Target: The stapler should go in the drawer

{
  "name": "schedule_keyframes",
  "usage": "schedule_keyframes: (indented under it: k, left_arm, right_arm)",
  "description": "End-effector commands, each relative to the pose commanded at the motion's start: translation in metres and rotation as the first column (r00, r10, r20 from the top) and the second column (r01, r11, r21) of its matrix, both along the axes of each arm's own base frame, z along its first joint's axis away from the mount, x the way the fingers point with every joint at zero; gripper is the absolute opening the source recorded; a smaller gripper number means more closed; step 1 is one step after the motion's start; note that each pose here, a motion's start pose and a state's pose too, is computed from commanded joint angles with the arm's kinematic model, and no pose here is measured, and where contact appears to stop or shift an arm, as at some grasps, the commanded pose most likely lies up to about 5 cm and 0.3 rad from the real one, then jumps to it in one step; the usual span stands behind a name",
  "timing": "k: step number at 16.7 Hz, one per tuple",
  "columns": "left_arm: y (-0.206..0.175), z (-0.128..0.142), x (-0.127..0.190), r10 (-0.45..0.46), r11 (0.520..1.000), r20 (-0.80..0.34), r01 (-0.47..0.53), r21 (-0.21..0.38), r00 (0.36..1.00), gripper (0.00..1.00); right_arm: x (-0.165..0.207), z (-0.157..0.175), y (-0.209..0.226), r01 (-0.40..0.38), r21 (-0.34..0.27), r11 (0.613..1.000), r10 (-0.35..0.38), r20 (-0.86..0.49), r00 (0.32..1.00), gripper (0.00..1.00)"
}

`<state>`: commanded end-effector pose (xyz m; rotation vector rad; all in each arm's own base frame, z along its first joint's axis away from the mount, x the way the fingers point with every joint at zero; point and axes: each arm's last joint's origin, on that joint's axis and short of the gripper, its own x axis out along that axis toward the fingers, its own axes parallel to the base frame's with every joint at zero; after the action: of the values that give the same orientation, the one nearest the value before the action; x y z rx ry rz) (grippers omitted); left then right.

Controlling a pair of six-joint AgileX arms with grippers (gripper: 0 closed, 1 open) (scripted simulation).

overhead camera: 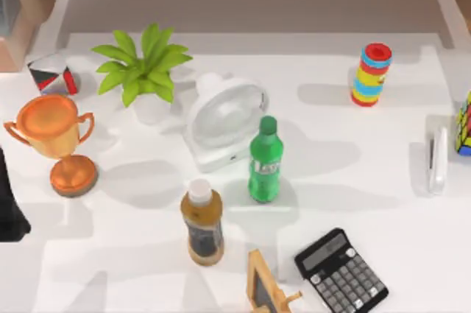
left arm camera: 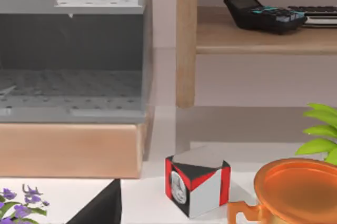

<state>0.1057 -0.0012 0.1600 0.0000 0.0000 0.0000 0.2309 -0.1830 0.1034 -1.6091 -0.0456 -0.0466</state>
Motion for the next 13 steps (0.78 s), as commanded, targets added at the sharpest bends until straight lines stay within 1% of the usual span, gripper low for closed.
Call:
schedule_keyframes:
  k: [3,8,9,11,13]
  left_arm:
    - [0.0,0.0,0.0,0.0,1.0,0.0,0.0,0.0,1.0,1.0]
    - [0.0,0.0,0.0,0.0,1.0,0.0,0.0,0.0,1.0,1.0]
    - [0.0,0.0,0.0,0.0,1.0,0.0,0.0,0.0,1.0,1.0]
    - [0.0,0.0,0.0,0.0,1.0,0.0,0.0,0.0,1.0,1.0]
    - [0.0,0.0,0.0,0.0,1.0,0.0,0.0,0.0,1.0,1.0]
  right_arm:
    - [-0.009,-0.016,0.004,0.011,0.04,0.999,-0.008,-0.059,0.998,1.0]
    - [-0.008,-0.016,0.005,0.007,0.042,0.999,-0.004,-0.06,0.998,1.0]
    - [-0.008,-0.014,0.002,0.016,0.044,0.999,-0.013,-0.058,0.998,1.0]
    - [-0.008,-0.007,-0.011,0.057,0.059,0.997,-0.054,-0.048,0.997,1.0]
    - [-0.008,0.007,-0.031,0.118,0.098,0.988,-0.115,-0.034,0.993,1.0]
